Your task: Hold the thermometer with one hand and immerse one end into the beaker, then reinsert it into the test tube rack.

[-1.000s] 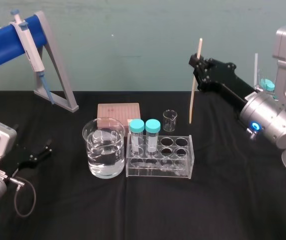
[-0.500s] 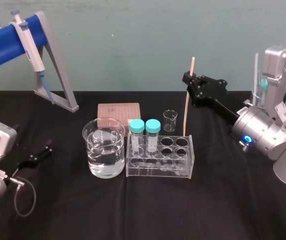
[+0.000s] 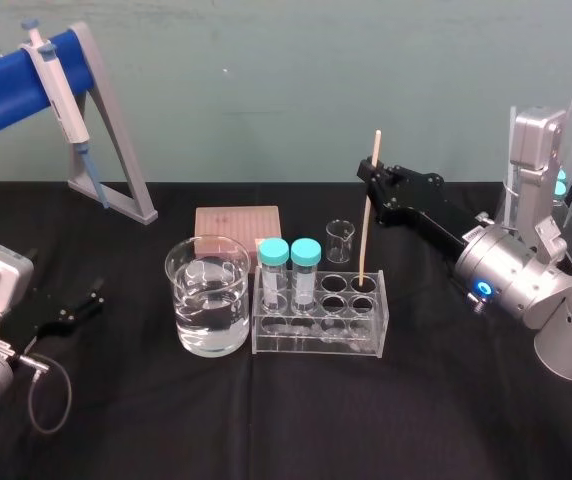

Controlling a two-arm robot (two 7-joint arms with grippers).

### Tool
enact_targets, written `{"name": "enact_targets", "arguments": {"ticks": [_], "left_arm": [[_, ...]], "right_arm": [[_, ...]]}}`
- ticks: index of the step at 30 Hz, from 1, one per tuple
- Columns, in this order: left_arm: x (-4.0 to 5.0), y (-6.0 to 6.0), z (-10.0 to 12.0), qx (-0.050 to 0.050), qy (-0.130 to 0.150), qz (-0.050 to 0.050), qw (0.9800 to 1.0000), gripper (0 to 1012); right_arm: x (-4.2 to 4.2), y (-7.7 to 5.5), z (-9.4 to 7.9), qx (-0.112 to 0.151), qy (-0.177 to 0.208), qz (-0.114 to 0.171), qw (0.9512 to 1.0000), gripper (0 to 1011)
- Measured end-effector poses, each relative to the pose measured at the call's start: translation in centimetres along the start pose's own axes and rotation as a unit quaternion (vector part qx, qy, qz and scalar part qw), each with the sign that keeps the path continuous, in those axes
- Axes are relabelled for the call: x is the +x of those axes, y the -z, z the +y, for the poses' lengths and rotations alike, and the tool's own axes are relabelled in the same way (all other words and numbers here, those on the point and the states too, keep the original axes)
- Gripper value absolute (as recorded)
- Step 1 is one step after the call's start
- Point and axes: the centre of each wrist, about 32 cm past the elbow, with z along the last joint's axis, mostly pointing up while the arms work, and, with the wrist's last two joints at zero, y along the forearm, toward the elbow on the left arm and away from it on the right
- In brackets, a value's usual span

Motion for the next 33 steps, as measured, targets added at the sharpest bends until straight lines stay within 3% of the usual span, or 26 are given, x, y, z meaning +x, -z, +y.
{"name": "enact_targets", "arguments": {"ticks": [33], "left_arm": [[0.00,0.0,0.0,0.000,0.000,0.000,1.0000,1004]], "right_arm": [[0.52,3.8,0.0,-0.025,0.003,0.016,0.9996,48]]}}
